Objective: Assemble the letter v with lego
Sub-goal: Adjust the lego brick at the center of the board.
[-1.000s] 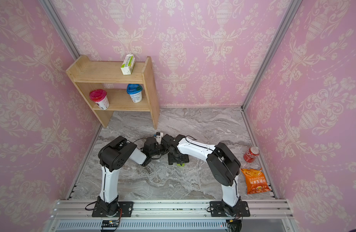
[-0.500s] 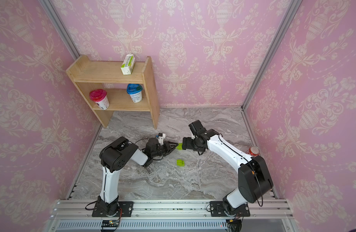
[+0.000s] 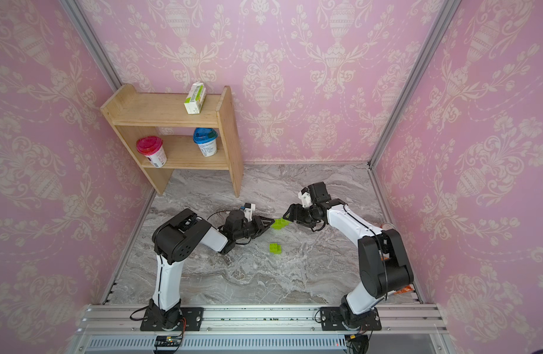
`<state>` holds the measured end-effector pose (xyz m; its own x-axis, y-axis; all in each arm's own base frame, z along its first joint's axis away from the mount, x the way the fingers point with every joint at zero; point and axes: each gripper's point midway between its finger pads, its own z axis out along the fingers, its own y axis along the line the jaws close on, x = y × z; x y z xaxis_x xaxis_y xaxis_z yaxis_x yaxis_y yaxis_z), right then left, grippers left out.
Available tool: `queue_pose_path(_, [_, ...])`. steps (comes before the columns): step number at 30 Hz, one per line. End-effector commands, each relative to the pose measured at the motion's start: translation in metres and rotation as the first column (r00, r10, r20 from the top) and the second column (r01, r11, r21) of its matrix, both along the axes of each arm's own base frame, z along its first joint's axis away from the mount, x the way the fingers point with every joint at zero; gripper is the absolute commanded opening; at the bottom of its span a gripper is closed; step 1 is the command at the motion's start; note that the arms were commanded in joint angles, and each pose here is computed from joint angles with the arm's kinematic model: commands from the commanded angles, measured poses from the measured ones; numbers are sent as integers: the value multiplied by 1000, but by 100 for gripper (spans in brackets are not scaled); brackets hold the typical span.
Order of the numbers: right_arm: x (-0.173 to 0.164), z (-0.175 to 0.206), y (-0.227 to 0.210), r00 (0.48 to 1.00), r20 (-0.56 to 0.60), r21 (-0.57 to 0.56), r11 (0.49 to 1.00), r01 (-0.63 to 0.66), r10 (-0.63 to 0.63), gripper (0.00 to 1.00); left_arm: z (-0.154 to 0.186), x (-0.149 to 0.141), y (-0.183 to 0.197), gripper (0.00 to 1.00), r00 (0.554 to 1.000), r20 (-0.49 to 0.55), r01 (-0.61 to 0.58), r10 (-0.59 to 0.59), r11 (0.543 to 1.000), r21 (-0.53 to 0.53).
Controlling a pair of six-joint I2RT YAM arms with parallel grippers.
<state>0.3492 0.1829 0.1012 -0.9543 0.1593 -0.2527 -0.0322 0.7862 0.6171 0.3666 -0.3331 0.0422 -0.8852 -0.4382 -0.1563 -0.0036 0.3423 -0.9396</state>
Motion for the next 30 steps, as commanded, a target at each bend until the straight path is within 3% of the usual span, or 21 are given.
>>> queue_pose_path(1, [6, -4, 10, 1000, -15, 72, 997, -25, 27, 71, -36, -14, 7, 20, 995, -102, 11, 0, 994, 113])
queue_pose_path(14, [16, -30, 19, 995, -85, 104, 994, -41, 50, 80, -40, -15, 5, 26, 994, -106, 21, -10, 994, 104])
queue_pose_path(22, [23, -34, 21, 995, -90, 107, 994, -37, 47, 68, -41, -14, 3, 29, 995, -102, 29, -19, 995, 100])
queue_pose_path(30, [26, -39, 23, 992, -108, 99, 994, -52, 62, 64, -41, -15, 0, 31, 994, -106, 46, -36, 994, 95])
